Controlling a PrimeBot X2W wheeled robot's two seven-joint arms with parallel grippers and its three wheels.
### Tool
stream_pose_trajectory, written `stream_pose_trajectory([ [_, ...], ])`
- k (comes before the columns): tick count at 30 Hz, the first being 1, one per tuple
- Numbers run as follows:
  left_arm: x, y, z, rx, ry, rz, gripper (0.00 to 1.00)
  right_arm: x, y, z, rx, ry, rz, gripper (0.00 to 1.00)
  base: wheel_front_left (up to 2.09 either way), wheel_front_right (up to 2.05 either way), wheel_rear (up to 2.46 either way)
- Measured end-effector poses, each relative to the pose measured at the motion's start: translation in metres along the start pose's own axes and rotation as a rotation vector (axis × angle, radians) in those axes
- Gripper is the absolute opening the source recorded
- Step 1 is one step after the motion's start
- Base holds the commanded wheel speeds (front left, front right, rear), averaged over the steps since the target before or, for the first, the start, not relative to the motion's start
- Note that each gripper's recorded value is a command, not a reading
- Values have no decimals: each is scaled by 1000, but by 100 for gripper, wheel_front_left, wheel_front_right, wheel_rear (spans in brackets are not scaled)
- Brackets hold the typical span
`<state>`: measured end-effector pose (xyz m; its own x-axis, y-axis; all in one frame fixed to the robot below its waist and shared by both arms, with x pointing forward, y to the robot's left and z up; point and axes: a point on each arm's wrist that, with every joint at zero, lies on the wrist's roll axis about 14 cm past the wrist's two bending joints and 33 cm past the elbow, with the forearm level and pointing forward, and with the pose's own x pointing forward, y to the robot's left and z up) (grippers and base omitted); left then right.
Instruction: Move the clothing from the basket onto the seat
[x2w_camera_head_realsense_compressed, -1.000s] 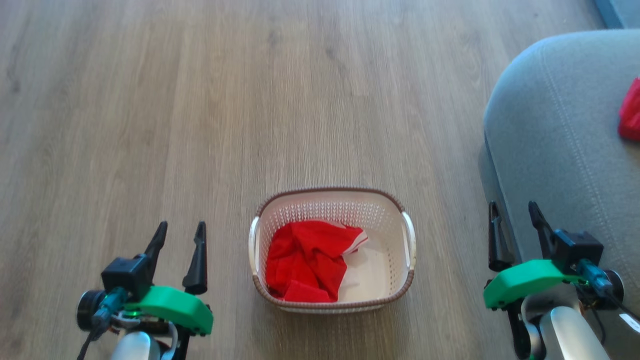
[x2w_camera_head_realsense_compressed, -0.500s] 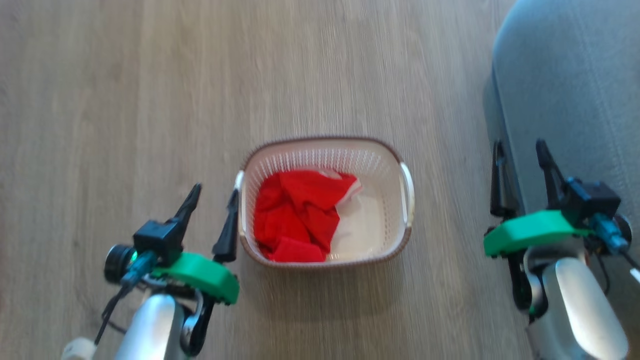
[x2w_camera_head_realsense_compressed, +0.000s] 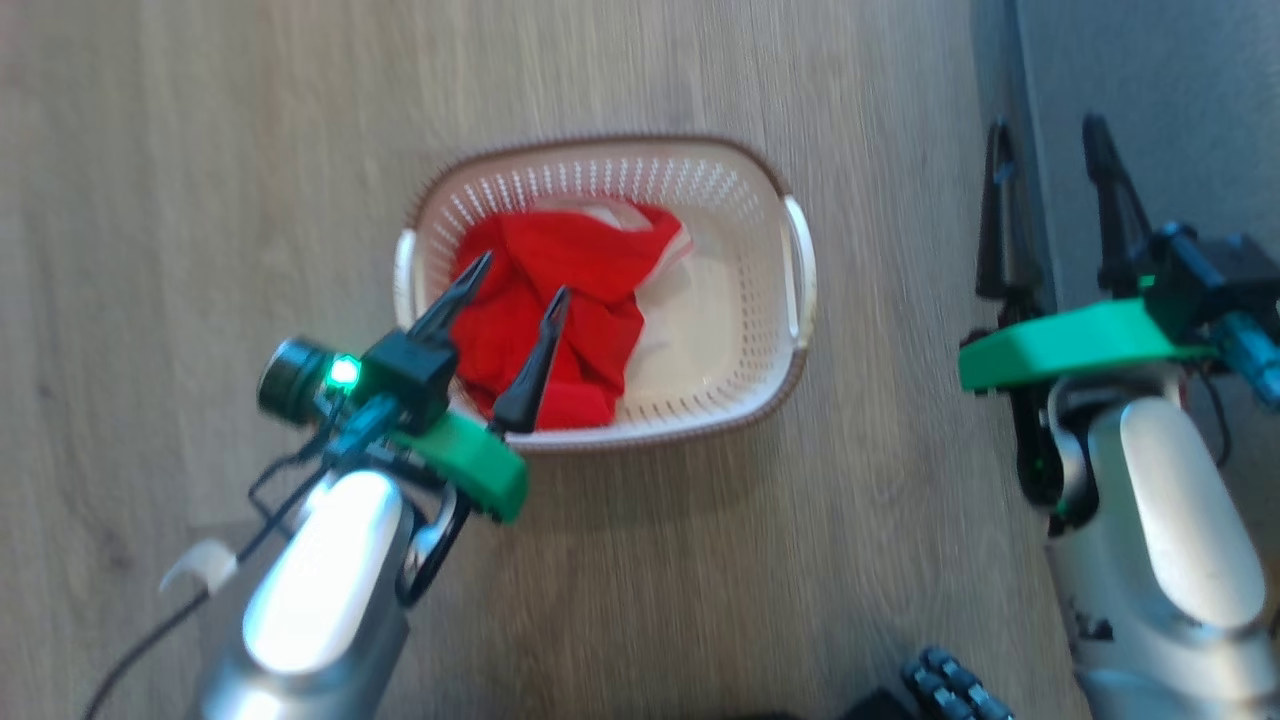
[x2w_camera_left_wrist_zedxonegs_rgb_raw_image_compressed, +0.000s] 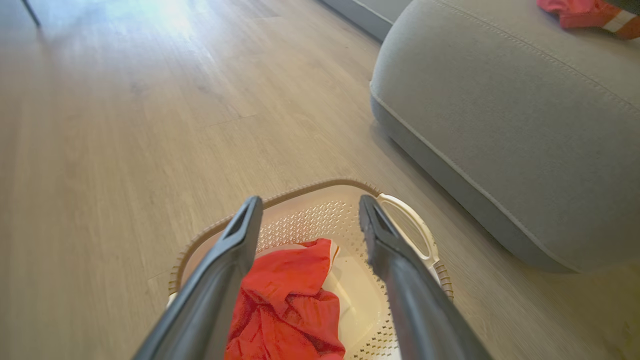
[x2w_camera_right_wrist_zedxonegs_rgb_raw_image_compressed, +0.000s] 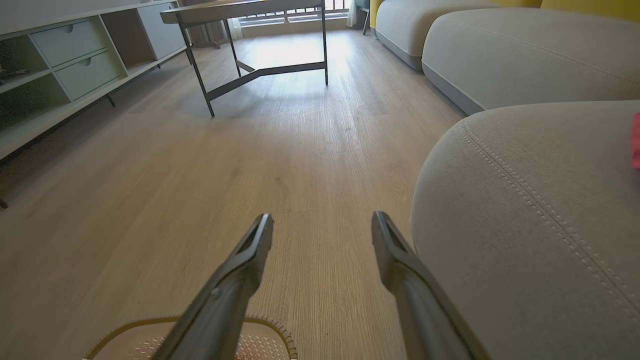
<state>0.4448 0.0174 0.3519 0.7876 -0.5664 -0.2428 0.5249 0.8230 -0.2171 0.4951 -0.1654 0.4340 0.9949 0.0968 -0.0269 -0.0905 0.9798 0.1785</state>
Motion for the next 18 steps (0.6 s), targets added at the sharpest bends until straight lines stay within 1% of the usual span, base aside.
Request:
stream_pose_trajectory([
  [5,37,-14,-27,32,51,-136,100,20,-4,-23,-8,29,11,100,0,0,0],
  [12,64,-33,-72,58,141,-270,100,24,-15,-59,-11,93,-4,100,0,0,0],
  [18,79,-40,-116,152,243,-387,100,30,-20,-78,-16,121,-1,100,0,0,0],
])
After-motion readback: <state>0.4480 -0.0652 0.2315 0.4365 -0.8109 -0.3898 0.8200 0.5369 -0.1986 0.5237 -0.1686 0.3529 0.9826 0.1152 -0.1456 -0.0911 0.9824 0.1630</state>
